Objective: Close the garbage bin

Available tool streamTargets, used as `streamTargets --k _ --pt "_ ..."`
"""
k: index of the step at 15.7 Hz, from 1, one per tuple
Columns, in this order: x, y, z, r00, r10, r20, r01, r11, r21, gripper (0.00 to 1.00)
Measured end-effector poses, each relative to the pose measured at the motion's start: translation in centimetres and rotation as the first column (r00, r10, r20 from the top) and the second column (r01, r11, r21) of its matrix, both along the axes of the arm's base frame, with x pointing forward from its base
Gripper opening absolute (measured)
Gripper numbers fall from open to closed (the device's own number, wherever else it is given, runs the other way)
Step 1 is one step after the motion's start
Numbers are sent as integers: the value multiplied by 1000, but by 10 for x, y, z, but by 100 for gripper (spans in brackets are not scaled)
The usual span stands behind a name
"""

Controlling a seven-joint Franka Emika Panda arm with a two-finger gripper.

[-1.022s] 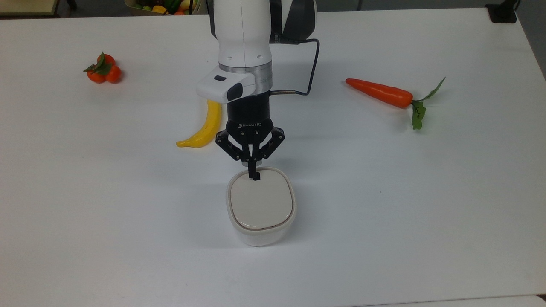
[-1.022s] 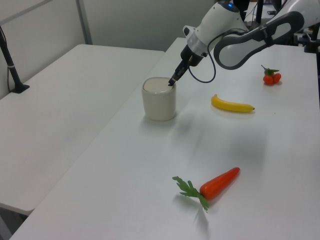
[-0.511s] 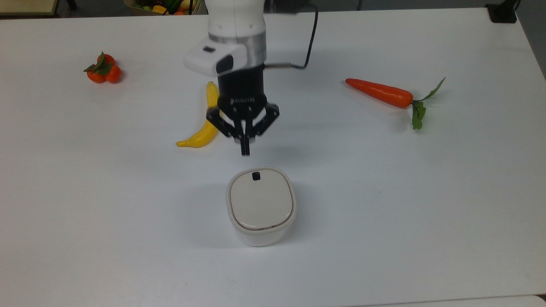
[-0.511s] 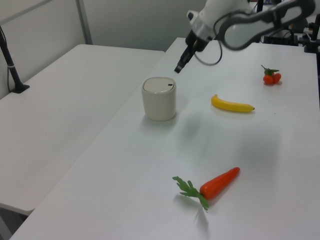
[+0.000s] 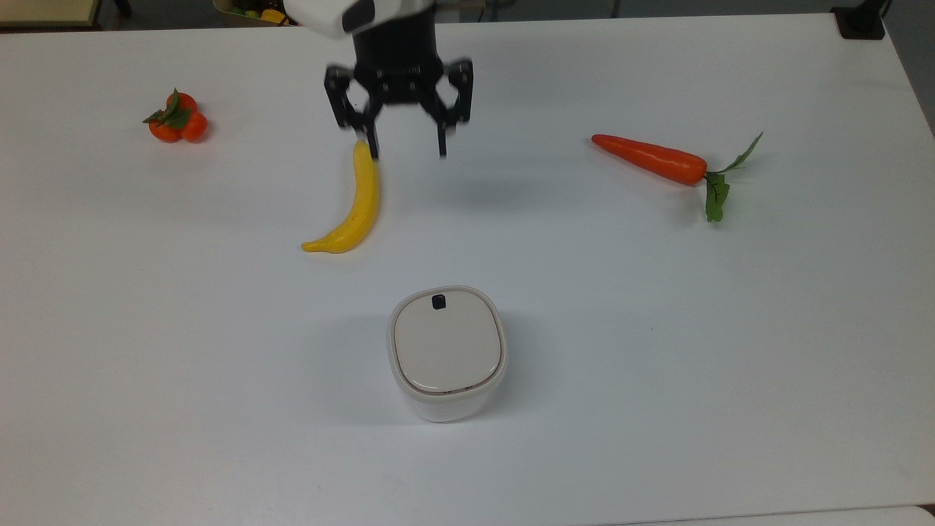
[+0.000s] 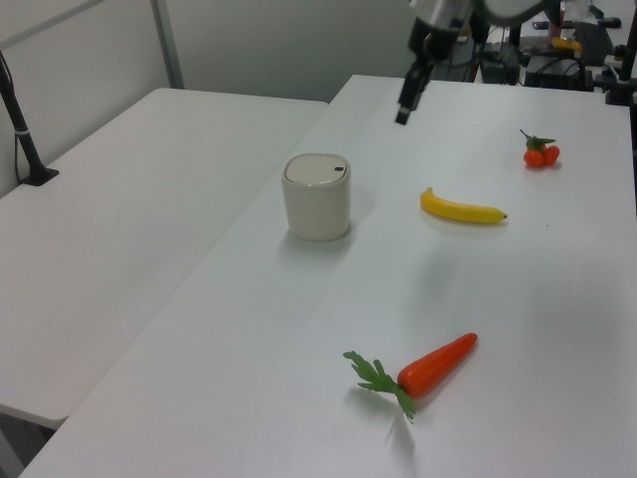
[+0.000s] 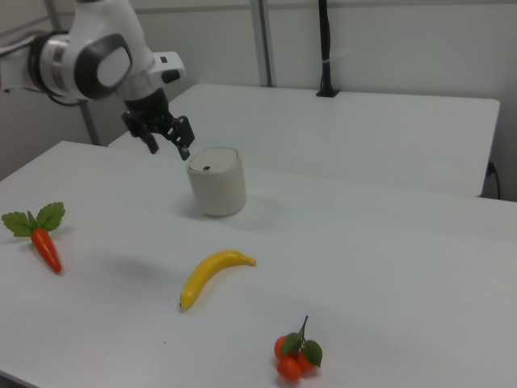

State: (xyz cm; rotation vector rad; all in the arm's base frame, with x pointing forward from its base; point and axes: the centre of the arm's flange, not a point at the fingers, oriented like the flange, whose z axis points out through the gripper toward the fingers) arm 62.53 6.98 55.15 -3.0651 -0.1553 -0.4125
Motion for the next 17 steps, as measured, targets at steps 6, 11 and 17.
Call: streamTargets --k 6,11,17 --pt "-65 -18 59 987 -6 -158 5 1000 -4 100" --pt "-85 -29 74 980 -17 -196 17 1000 -3 100" --pt "-79 -30 67 982 -21 -190 21 1000 -3 100"
